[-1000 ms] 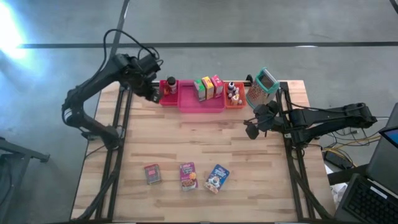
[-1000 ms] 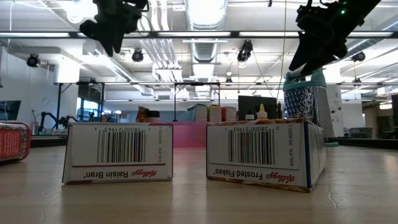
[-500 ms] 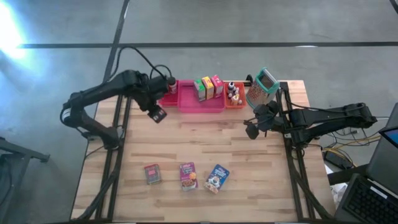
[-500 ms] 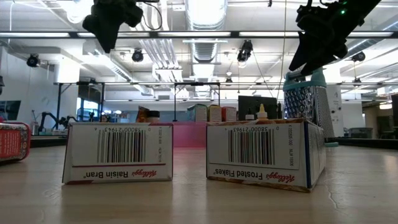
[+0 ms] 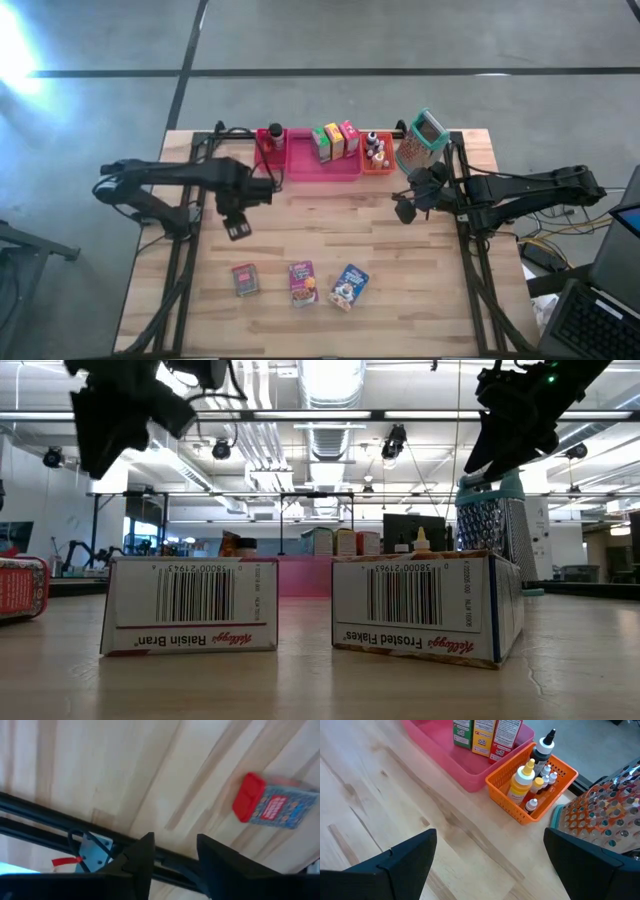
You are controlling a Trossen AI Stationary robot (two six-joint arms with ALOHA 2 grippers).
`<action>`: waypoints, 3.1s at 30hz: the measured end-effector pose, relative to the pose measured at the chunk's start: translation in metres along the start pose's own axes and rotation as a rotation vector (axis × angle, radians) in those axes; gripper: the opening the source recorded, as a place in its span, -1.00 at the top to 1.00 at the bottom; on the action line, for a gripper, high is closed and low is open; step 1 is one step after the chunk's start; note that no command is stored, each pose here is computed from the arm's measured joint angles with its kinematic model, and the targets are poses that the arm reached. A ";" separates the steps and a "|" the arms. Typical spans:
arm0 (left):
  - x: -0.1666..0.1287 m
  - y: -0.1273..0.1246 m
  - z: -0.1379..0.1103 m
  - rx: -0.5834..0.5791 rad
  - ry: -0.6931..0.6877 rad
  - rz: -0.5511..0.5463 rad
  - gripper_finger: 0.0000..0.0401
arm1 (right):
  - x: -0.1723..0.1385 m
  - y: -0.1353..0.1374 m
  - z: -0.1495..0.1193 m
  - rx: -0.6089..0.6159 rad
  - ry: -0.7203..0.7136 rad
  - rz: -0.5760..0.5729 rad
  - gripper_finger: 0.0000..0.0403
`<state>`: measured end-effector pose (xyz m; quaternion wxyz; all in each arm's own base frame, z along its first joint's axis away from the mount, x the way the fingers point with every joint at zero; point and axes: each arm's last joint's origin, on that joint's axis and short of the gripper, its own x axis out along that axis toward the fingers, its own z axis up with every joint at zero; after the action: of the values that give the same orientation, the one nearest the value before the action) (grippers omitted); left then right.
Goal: Pick & Place Kitchen Items
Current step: Put the red seasoning can into the red bin
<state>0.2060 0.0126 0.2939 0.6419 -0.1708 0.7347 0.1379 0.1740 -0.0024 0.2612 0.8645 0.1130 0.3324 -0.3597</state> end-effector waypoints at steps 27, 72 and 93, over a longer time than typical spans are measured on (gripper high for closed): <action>0.024 -0.037 -0.046 -0.280 0.012 -0.003 -0.42 | 0.000 0.001 0.002 0.017 -0.018 0.013 -0.81; 0.067 -0.107 -0.024 -0.925 -0.146 -0.196 -0.59 | -0.002 0.010 0.016 0.042 -0.140 0.092 -0.81; 0.076 -0.125 -0.067 -1.216 -0.364 -0.134 -0.95 | -0.002 0.010 0.016 0.043 -0.139 0.092 -0.81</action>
<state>0.1900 -0.1342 0.2303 0.5522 -0.5240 0.3920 0.5165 0.1879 -0.0012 0.2738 0.8984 0.1215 0.2584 -0.3337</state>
